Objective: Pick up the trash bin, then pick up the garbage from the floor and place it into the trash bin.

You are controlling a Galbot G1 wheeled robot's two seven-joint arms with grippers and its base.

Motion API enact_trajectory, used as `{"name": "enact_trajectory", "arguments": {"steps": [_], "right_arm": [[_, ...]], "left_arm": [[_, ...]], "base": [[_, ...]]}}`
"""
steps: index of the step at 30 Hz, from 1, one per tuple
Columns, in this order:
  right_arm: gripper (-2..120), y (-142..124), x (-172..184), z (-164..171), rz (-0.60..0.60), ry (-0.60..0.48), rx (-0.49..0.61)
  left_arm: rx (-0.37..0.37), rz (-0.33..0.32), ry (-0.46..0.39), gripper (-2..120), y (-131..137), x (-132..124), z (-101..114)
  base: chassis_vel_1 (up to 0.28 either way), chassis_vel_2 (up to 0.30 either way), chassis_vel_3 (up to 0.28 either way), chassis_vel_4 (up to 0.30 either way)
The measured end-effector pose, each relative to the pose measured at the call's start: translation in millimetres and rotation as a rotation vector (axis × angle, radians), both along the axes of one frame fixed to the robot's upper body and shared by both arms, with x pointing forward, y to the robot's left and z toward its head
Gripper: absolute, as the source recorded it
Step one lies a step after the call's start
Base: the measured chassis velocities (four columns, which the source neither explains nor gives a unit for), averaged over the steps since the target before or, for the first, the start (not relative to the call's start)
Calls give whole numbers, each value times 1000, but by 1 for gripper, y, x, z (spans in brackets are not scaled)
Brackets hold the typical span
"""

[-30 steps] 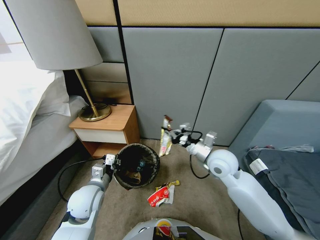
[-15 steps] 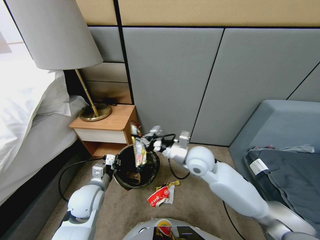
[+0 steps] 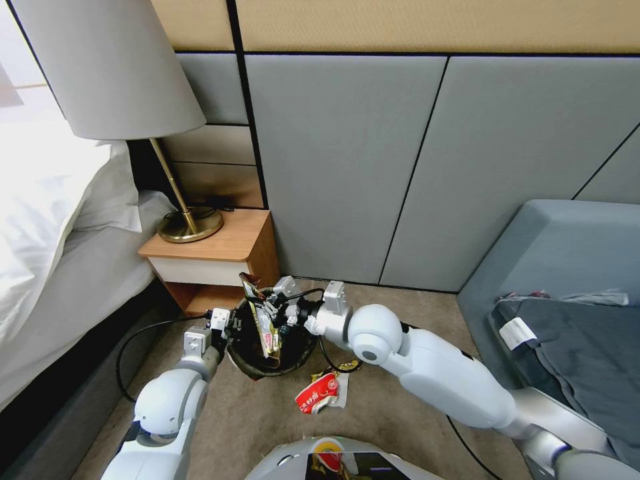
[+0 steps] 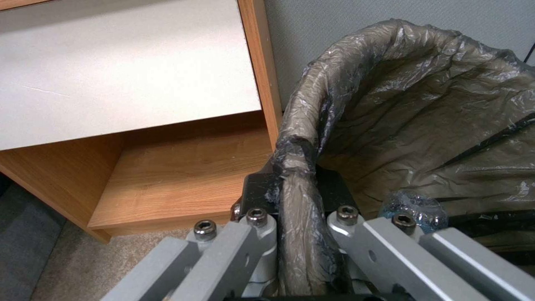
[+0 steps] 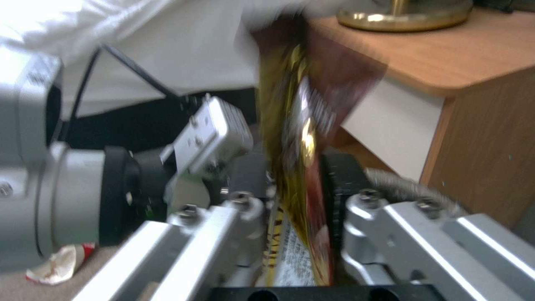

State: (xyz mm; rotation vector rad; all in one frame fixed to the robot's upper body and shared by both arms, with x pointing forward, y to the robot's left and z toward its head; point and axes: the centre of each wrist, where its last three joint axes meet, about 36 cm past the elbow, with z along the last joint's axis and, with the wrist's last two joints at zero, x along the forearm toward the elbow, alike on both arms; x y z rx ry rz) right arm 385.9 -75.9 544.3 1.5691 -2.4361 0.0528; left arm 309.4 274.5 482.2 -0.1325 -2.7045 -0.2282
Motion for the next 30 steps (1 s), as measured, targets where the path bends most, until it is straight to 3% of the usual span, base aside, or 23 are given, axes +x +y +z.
{"name": "enact_trajectory", "arguments": {"steps": [19,30], "right_arm": [[96,12,3,3,-13,-23,-22],[100,-7,-5,34,-59,-40,47]], "left_arm": [[-5,0,4,4,3,6,-2],[-9,10,7,4,6,7,-4]], "base": [[0,0,0,0],[0,0,0,0]]}}
